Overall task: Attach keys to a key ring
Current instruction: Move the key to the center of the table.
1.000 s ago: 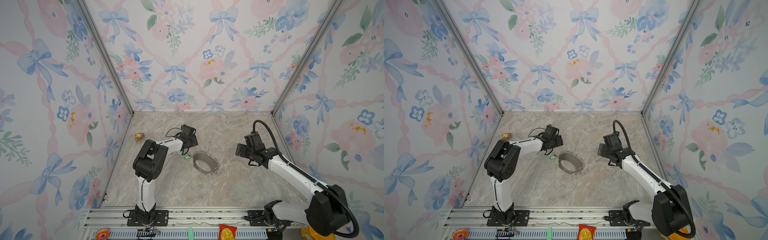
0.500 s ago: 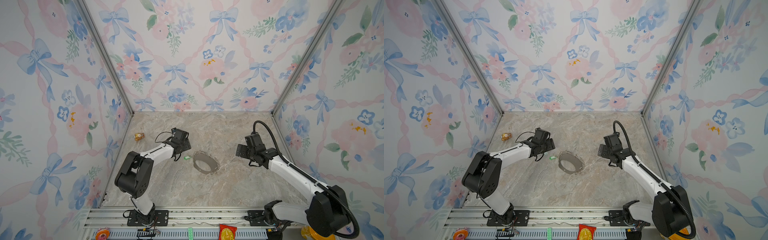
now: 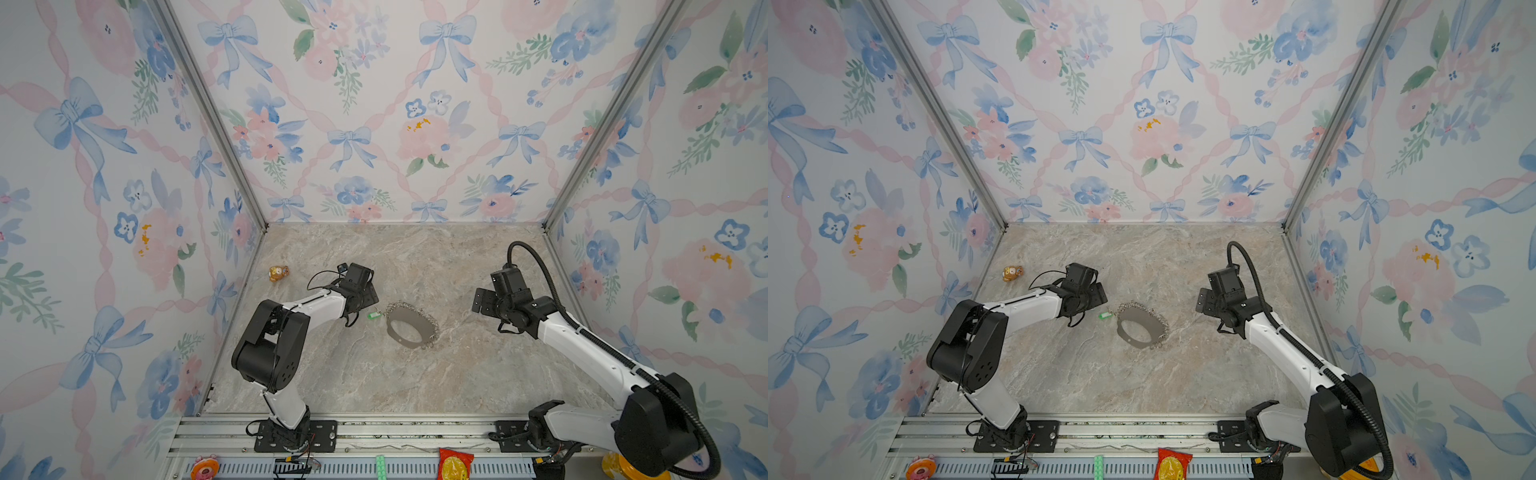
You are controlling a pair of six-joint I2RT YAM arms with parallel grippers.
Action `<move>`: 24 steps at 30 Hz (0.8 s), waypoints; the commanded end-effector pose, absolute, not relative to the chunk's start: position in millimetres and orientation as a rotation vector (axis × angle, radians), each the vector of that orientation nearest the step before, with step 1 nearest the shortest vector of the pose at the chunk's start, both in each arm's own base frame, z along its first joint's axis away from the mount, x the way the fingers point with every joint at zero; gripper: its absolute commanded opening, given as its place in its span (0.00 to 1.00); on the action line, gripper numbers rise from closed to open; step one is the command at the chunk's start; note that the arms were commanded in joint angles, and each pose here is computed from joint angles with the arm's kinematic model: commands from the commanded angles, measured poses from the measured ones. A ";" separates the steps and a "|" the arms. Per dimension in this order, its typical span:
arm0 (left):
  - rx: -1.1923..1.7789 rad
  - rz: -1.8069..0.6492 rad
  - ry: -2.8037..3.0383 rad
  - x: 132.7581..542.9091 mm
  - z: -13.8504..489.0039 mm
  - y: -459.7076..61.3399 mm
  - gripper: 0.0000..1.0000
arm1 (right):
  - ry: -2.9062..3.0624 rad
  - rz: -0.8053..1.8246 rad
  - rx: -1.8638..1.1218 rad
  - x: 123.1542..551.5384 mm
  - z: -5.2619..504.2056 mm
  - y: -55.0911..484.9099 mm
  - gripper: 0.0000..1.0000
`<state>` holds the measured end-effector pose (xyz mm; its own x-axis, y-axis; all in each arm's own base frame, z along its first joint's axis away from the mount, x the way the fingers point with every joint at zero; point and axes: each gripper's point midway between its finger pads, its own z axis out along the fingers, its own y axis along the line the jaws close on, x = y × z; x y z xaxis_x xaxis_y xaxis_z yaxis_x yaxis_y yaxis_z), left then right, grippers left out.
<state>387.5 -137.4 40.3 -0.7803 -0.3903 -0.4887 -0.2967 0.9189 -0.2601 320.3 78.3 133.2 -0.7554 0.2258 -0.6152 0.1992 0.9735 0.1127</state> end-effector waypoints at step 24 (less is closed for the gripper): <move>-0.485 -0.251 2.500 426.7 31.8 -143.7 0.75 | 2.477 0.019 0.300 313.2 127.1 70.6 0.97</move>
<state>423.8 -142.6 37.9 -0.7542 -0.4163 -0.5078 -0.3024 0.9067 -0.2942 319.5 76.3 132.4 -0.7576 0.2279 -0.6116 0.2043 0.9728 0.1093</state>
